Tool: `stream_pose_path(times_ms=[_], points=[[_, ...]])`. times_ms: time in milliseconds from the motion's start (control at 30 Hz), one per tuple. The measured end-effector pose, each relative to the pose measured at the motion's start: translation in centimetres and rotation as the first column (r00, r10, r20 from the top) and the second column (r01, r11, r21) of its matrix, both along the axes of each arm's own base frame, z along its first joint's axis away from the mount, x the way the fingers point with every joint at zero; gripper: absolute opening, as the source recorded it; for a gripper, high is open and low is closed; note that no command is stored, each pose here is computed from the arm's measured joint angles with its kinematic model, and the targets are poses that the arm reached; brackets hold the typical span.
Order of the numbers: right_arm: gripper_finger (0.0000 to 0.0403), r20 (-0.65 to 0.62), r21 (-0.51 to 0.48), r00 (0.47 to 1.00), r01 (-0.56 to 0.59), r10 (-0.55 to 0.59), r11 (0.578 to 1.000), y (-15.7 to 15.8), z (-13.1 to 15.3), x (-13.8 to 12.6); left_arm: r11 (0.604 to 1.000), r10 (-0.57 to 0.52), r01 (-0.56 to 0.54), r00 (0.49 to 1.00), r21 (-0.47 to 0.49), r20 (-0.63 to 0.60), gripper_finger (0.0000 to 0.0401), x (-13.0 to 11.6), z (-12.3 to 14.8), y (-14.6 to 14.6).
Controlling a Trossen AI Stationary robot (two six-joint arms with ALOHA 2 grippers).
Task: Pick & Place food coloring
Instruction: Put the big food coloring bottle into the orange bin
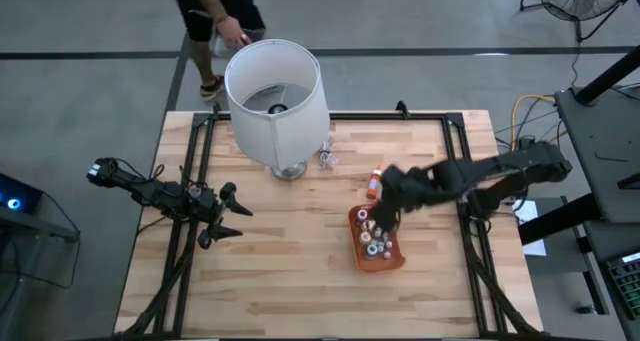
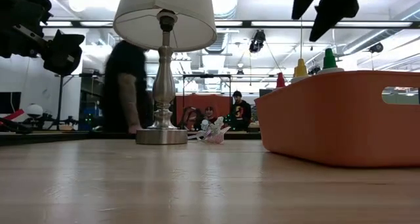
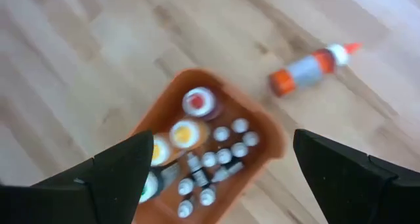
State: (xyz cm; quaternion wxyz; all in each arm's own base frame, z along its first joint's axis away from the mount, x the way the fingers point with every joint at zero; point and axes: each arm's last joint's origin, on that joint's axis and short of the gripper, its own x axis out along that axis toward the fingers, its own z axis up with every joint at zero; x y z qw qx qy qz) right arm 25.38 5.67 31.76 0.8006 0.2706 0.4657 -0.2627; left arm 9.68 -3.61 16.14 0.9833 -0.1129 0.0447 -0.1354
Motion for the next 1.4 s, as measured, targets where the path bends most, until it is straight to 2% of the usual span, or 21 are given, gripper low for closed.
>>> stream_pose_path(times_ms=[200,400,500,667,867,1000,1133,1267,1400], points=[[0.0359,-0.013,0.093,0.988,0.154,-0.154,0.984,-5.1,1.2,-1.0,1.0,0.0,0.0,1.0,0.0,0.0,0.0259,0.0,0.0,0.0],[0.0359,-0.016,0.182,0.987,0.161,-0.161,0.97,-9.9,1.6,-1.8,1.0,0.0,0.0,1.0,0.0,0.0,0.0258,0.0,0.0,0.0],[0.0359,-0.03,0.275,0.975,0.22,-0.22,0.936,-12.5,1.4,-2.2,1.0,0.0,0.0,1.0,0.0,0.0,0.0258,0.0,0.0,0.0],[0.0359,-0.108,0.393,0.933,0.358,-0.344,0.847,-16.7,0.1,-3.1,1.0,0.0,0.0,1.0,0.0,0.0,0.0259,0.0,0.0,0.0],[0.0359,-0.257,0.432,0.85,0.527,-0.46,0.732,-20.4,-2.2,-3.1,1.0,0.0,0.0,1.0,0.0,0.0,0.0259,0.0,0.0,0.0],[0.0359,-0.337,0.508,0.783,0.619,-0.523,0.599,-22.5,-3.7,-2.6,1.0,0.0,0.0,1.0,0.0,0.0,0.0259,0.0,0.0,0.0],[0.0359,-0.433,0.533,0.706,0.702,-0.561,0.472,-24.5,-5.6,-1.6,1.0,0.0,0.0,1.0,0.0,0.0,0.0259,0.0,0.0,0.0],[0.0359,-0.503,0.543,0.672,0.735,-0.544,0.406,-25.8,-7.2,-0.5,1.0,0.0,0.0,1.0,0.0,0.0,0.0259,0.0,0.0,0.0],[0.0359,-0.559,0.531,0.638,0.766,-0.53,0.362,-27.2,-8.9,0.2,1.0,0.0,0.0,1.0,0.0,0.0,0.0258,0.0,0.0,0.0]])
